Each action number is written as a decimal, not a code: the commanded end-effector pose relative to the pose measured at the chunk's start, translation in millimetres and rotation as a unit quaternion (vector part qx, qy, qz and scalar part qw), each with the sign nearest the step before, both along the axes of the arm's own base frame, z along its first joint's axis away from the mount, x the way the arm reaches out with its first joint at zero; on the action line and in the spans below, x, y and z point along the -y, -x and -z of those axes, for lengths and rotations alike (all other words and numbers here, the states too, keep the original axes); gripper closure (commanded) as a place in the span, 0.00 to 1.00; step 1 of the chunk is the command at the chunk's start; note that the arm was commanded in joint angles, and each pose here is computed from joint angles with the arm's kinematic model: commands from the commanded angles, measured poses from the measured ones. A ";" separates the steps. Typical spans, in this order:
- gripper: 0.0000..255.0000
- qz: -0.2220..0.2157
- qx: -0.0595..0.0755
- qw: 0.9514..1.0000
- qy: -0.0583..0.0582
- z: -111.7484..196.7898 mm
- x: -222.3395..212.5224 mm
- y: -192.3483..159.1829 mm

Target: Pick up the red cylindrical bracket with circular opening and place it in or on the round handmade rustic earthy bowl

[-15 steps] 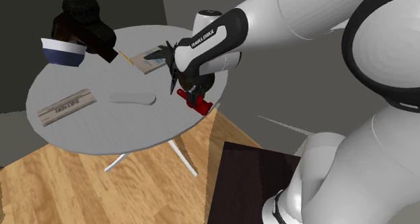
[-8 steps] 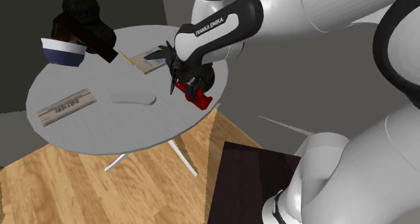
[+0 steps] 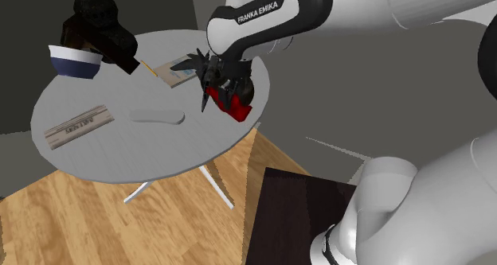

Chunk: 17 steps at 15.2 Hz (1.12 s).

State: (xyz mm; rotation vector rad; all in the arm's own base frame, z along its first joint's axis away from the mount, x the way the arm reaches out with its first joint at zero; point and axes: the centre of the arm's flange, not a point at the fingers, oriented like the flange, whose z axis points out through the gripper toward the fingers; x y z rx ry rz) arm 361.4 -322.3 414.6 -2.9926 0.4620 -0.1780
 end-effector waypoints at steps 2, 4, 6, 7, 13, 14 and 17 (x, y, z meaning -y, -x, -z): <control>1.00 0.000 0.000 1.000 0.000 -16.8 -0.6 -1.2; 1.00 0.000 0.000 1.000 0.000 -27.3 -0.6 -1.2; 1.00 0.000 0.000 1.000 0.000 -37.9 -0.6 -1.2; 1.00 0.000 0.000 1.000 0.000 -43.2 -0.6 -1.2; 1.00 0.000 0.000 1.000 0.000 -70.7 -0.6 -1.1; 1.00 0.000 0.000 1.000 0.000 -70.8 12.3 -4.0; 1.00 0.000 0.000 1.000 0.000 -70.9 51.0 -12.5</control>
